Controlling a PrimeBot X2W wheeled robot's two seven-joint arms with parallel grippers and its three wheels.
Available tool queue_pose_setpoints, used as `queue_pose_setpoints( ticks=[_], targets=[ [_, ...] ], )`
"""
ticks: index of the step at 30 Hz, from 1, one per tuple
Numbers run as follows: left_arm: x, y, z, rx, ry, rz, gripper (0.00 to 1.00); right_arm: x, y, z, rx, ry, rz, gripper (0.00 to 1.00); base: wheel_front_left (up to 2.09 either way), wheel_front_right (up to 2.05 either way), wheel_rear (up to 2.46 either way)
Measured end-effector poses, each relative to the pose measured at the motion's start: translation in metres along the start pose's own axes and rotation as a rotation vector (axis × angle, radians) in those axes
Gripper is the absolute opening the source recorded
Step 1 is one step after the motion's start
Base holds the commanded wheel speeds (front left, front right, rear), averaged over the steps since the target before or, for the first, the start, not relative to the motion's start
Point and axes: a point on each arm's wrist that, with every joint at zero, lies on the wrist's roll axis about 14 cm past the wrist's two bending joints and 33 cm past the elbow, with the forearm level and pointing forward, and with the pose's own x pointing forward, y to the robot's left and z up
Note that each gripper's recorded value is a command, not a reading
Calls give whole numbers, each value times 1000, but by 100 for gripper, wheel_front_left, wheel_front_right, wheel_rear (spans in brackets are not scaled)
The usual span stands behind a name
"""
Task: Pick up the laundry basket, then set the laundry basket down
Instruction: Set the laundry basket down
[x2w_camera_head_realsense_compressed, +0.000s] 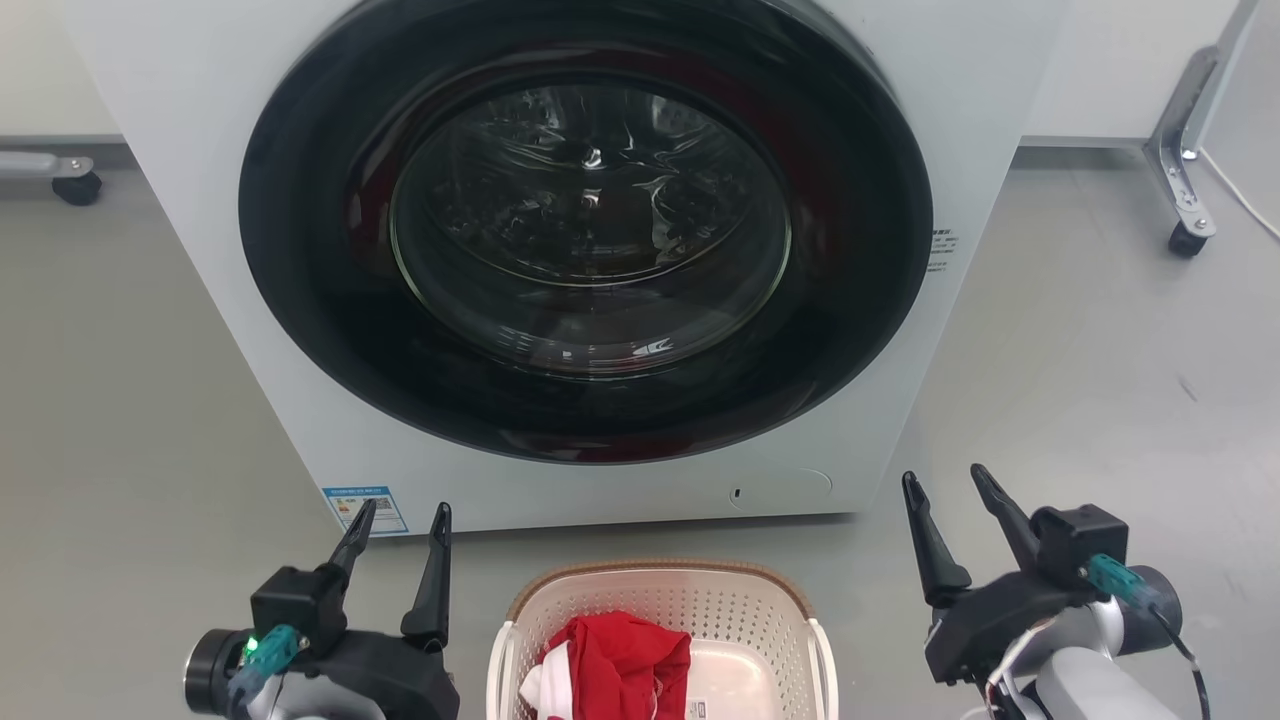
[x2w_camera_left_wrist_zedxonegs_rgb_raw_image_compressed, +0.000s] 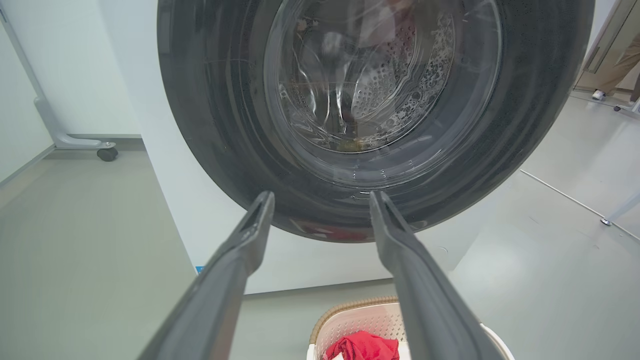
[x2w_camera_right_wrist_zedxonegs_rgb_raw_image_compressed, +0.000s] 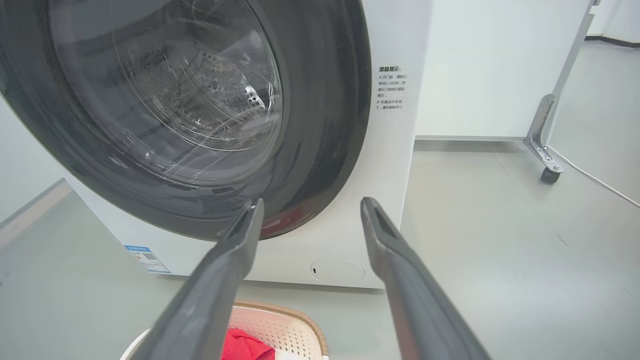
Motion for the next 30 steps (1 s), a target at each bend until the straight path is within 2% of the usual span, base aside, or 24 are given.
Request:
queue_pose_setpoints(
  ticks=[4, 11, 30],
  targets=[
    [-12, -4, 18, 9, -68, -13, 100, -13, 2, 12, -7, -55, 5, 100, 0, 0, 0],
    [-30, 2, 21, -4, -92, 16, 100, -32, 2, 16, 14, -93, -14, 100, 0, 0, 0],
    [-54, 5, 9, -39, -66, 54, 100, -69, -22, 9, 17, -118, -144, 100, 0, 0, 0]
  ],
)
